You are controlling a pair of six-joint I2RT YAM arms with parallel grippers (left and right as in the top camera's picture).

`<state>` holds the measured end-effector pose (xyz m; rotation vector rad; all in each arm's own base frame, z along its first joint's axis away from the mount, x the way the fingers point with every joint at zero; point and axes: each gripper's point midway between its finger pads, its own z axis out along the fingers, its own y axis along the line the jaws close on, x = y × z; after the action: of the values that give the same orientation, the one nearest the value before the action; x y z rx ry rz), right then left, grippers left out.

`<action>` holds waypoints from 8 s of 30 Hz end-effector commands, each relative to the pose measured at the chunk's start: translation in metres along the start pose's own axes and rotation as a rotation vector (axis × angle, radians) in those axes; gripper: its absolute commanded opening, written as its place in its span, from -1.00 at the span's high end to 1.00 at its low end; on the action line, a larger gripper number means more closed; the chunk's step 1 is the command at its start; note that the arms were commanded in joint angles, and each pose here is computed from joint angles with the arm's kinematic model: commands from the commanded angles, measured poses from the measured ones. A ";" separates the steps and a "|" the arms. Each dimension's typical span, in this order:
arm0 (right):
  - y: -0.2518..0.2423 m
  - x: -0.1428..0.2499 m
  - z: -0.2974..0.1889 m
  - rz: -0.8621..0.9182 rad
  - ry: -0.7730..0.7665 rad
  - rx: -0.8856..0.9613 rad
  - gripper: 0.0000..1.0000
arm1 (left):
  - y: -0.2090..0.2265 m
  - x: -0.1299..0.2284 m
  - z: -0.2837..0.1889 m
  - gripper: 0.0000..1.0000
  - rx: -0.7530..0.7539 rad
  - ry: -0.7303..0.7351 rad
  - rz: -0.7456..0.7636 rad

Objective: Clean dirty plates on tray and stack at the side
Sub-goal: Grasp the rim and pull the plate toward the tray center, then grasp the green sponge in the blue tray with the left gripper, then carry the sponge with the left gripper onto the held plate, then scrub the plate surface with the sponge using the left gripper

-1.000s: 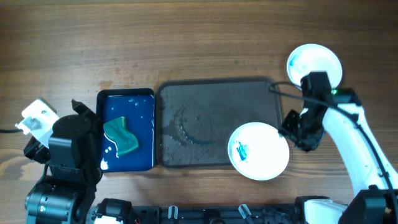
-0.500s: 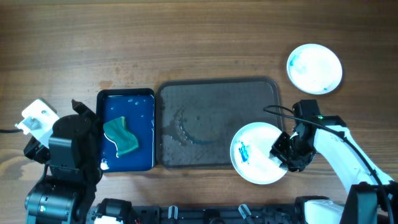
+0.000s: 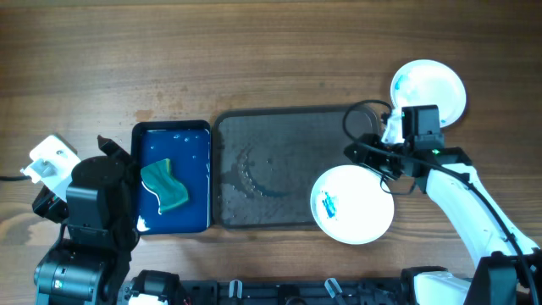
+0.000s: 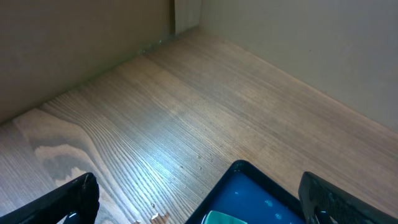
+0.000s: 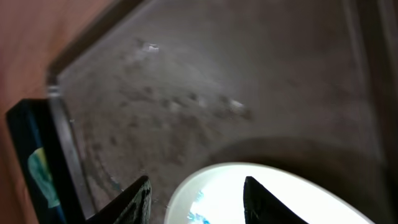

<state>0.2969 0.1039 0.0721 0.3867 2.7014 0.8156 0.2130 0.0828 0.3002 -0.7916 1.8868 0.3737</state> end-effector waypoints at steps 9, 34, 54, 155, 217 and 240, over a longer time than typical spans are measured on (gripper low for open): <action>-0.008 0.020 -0.130 0.093 0.113 0.612 0.14 | -0.001 -0.002 -0.001 -1.00 0.005 -0.006 -0.002; -0.081 0.150 -0.071 0.345 0.429 0.632 0.07 | -0.001 -0.002 -0.001 -1.00 0.005 -0.006 -0.002; -0.090 0.135 -0.018 0.387 0.276 0.500 0.91 | -0.001 -0.002 -0.001 -1.00 0.005 -0.006 -0.002; -0.072 0.084 0.049 0.063 0.219 0.268 0.91 | -0.069 0.256 0.120 0.92 0.134 1.088 0.157; 0.005 0.080 0.079 -0.037 0.129 0.093 0.90 | -0.154 0.369 0.050 0.92 0.190 1.146 0.490; -0.001 0.083 0.077 -0.028 0.141 0.121 0.91 | -0.184 0.398 -0.074 0.92 0.719 1.403 0.818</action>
<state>0.2473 0.1739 -0.0012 0.2952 2.8859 0.7398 0.2380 -0.1890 0.0060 0.1099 3.1466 -0.2306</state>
